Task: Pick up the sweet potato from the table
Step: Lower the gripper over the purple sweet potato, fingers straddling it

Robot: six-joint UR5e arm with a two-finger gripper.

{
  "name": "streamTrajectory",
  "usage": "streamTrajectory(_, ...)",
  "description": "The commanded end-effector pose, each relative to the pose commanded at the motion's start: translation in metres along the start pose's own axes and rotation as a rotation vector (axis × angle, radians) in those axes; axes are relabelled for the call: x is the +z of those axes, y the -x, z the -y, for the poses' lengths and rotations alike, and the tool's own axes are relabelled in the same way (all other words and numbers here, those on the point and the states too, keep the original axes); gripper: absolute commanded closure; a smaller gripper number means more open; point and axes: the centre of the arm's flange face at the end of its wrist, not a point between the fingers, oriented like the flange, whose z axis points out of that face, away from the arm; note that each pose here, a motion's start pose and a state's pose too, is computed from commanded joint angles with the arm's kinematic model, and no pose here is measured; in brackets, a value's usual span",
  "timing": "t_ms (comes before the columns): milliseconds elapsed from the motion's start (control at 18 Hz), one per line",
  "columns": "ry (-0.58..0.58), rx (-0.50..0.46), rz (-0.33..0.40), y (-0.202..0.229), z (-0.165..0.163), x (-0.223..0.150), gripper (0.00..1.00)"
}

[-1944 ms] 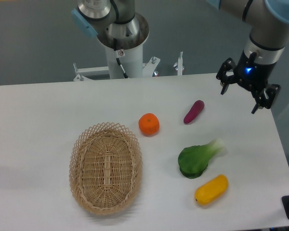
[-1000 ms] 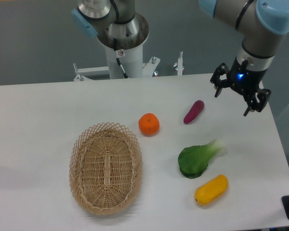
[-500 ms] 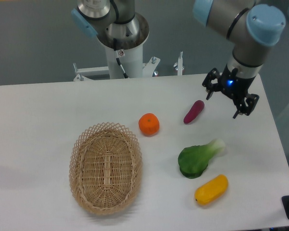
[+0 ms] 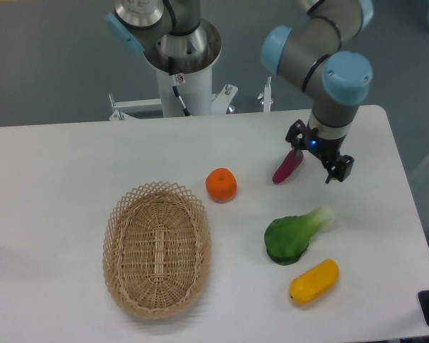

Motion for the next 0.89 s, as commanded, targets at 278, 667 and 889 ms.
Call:
streamTrajectory(278,0.088,0.030,-0.033,-0.010,0.000,0.015,0.00)
streamTrajectory(667,0.143,0.059,-0.078,-0.029,0.004,0.033,0.00)
streamTrajectory(889,0.146,0.057,-0.086,-0.036,0.006,0.040,0.00)
